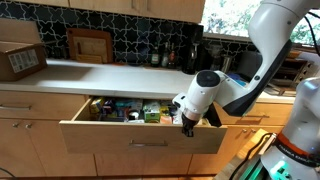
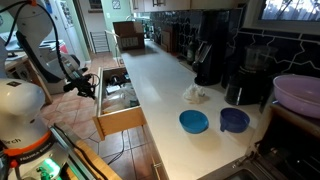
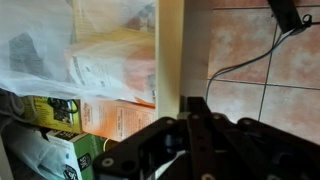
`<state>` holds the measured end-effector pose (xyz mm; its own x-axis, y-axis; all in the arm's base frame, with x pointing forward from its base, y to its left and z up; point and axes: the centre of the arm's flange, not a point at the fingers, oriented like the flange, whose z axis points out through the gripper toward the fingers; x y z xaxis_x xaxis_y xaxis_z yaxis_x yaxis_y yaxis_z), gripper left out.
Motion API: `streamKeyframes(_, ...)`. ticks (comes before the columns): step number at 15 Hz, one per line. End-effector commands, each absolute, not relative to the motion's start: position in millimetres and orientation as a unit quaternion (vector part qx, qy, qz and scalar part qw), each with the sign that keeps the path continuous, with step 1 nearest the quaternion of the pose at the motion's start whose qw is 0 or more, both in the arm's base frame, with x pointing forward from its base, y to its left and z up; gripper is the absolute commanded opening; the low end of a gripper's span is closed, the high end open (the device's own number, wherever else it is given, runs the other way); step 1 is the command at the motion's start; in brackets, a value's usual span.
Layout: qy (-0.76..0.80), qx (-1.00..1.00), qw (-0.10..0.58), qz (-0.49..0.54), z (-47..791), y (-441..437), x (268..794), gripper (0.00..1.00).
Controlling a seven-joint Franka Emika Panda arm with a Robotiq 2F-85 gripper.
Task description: Close the open drawer
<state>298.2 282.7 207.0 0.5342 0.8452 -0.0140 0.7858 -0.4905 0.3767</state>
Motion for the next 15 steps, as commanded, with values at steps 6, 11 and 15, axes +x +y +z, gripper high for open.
streamKeyframes(6, 0.481, 0.828, 0.245, 0.150, 171, 274, 356, 0.00)
streamKeyframes(11, 0.475, 0.811, 0.295, 0.173, 148, 257, 405, 0.00)
streamKeyframes(15, 0.473, 0.792, 0.341, 0.181, 129, 246, 435, 0.00)
